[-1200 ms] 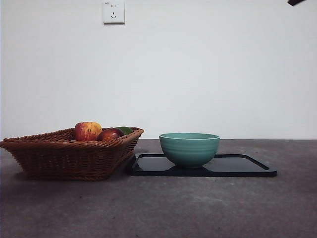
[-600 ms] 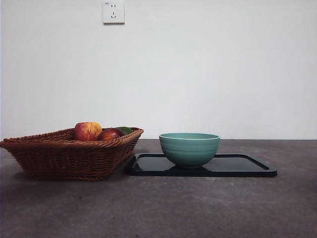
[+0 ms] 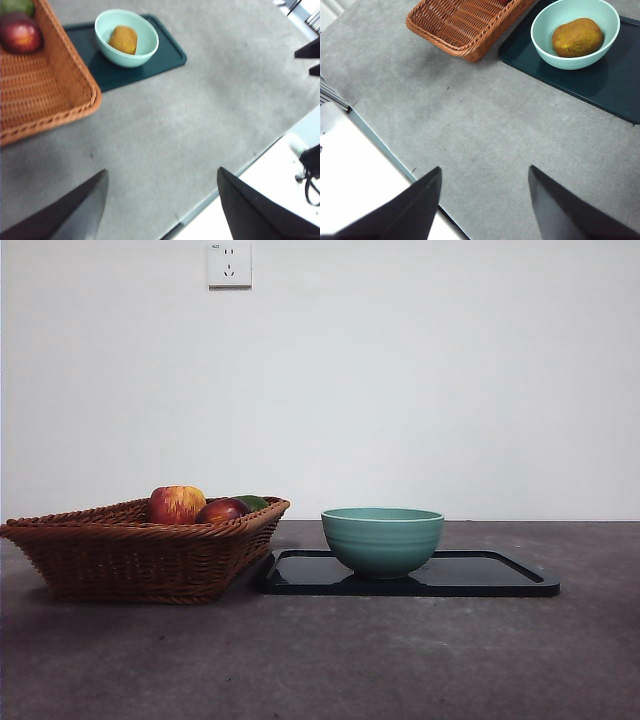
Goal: Pick up the wifruite, put it on the bowl, pick up the plate, put it on desk
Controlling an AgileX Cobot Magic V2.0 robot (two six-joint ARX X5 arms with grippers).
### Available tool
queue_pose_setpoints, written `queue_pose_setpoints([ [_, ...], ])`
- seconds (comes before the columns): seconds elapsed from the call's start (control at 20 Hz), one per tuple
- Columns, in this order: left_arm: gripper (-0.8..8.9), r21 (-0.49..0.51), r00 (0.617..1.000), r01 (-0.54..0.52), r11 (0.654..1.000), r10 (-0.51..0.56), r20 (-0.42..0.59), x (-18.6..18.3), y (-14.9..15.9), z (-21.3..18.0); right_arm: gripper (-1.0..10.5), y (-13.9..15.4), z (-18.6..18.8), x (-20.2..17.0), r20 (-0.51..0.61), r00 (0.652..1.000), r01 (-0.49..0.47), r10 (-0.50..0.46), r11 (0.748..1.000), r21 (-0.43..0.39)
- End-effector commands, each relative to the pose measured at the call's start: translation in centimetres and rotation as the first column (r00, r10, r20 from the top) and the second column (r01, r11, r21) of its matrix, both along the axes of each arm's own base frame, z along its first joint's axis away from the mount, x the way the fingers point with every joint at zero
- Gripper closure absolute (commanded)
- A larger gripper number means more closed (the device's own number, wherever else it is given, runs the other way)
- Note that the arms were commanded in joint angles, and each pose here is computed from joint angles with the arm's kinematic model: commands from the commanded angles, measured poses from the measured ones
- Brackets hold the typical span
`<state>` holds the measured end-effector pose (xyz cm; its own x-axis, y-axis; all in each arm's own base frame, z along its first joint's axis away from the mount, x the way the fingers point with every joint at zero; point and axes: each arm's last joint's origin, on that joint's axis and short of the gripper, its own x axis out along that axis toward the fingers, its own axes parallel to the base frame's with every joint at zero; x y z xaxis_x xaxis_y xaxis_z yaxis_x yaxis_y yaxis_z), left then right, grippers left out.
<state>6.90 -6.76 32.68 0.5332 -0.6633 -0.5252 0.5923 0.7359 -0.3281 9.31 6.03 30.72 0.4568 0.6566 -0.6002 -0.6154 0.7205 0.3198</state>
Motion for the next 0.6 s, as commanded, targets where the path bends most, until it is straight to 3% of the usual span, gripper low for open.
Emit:
queue_pose_setpoints([
  [0.05, 4.70, -0.013, 1.000, 0.012, 1.000, -0.011, 0.018, 0.4, -0.5, 0.3, 6.7, 0.1, 0.4, 0.0, 0.013, 1.000, -0.008, 0.008, 1.000, 0.009],
  [0.25, 4.69, 0.014, 1.000, 0.027, 1.000, -0.027, -0.003, 2.6, -2.5, 0.3, 6.7, 0.1, 0.4, 0.0, 0.013, 1.000, -0.009, 0.008, 1.000, 0.009],
  [0.6, 4.69, 0.122, 0.994, 0.092, 0.988, -0.098, 0.047, 10.2, -8.9, 3.2, 6.7, 0.1, 0.3, 0.0, 0.006, 1.000, -0.014, 0.014, 1.000, 0.011],
])
